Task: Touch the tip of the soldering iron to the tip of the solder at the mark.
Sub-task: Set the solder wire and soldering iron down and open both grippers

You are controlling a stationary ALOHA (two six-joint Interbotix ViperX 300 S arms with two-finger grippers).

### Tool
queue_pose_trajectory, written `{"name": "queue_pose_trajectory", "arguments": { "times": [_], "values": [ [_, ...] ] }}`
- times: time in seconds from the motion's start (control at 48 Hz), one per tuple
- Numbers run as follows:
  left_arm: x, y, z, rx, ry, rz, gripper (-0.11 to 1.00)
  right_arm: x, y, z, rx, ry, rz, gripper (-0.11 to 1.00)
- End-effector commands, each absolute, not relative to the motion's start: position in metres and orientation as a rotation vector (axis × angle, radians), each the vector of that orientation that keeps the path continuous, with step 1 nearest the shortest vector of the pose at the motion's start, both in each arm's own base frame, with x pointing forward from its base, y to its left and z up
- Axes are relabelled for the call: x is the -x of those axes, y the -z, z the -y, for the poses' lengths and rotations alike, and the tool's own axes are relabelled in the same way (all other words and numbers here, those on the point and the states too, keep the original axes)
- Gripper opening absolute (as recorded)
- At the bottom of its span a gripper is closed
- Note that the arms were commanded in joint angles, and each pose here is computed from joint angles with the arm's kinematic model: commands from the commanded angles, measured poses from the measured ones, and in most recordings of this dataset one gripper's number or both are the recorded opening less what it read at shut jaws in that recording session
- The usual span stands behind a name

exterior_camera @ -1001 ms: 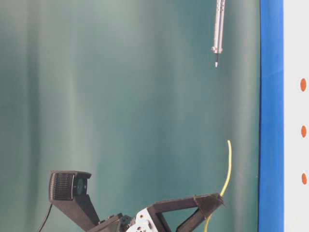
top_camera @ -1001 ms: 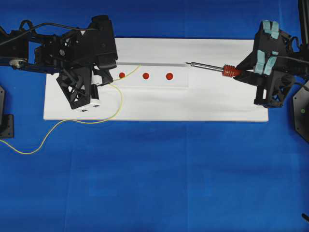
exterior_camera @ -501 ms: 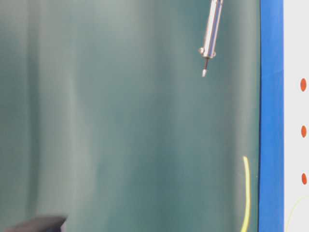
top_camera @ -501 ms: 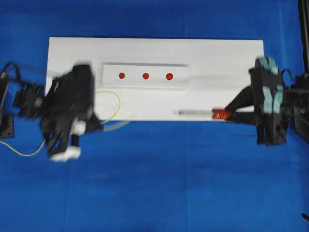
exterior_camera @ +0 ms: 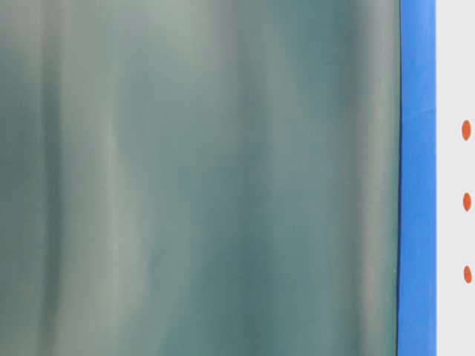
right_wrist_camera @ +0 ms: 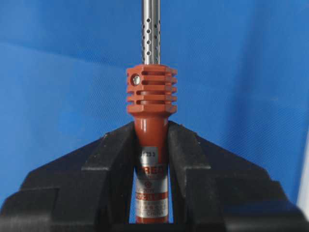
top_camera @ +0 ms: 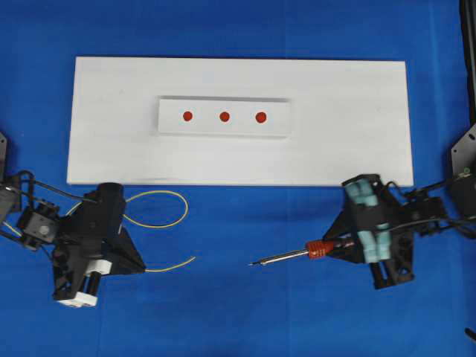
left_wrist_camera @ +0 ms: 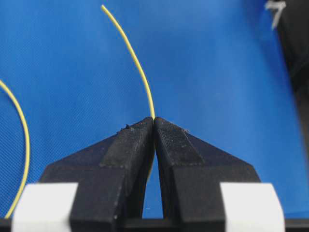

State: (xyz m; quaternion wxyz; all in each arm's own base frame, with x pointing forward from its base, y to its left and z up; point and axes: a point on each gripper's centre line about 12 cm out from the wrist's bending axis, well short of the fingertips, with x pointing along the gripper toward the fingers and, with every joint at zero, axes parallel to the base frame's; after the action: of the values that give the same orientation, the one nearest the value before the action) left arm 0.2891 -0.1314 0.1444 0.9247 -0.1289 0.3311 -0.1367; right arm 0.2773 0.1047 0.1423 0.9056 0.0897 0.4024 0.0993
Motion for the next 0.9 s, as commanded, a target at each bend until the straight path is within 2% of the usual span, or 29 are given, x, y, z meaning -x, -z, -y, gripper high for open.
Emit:
{"name": "queue_pose_trajectory", "arguments": {
  "times": [0.0, 0.146, 0.355, 0.688, 0.792, 0.876],
  "values": [
    [-0.293, -0.132, 0.135, 0.252, 0.288, -0.681, 0.03, -0.285, -0.135, -0.11, -0.187, -0.207, -0.817, 0.06],
    [-0.296, -0.107, 0.136, 0.182, 0.292, -0.737, 0.03, -0.292, -0.115, -0.111, -0.184, -0.191, -0.819, 0.06],
    [-0.294, -0.1, 0.134, 0.105, 0.312, -0.747, 0.03, -0.301, -0.091, -0.114, -0.178, -0.171, -0.863, 0.06],
    [-0.296, -0.102, 0.134, 0.087, 0.318, -0.74, 0.04, -0.303, -0.087, -0.114, -0.2, -0.154, -0.877, 0.06],
    [-0.298, -0.104, 0.135, 0.092, 0.317, -0.736, 0.14, -0.303, -0.088, -0.115, -0.206, -0.151, -0.879, 0.09],
    [-0.3, -0.108, 0.136, 0.1, 0.314, -0.737, 0.33, -0.303, -0.088, -0.115, -0.21, -0.148, -0.886, 0.26]
  ]
}}
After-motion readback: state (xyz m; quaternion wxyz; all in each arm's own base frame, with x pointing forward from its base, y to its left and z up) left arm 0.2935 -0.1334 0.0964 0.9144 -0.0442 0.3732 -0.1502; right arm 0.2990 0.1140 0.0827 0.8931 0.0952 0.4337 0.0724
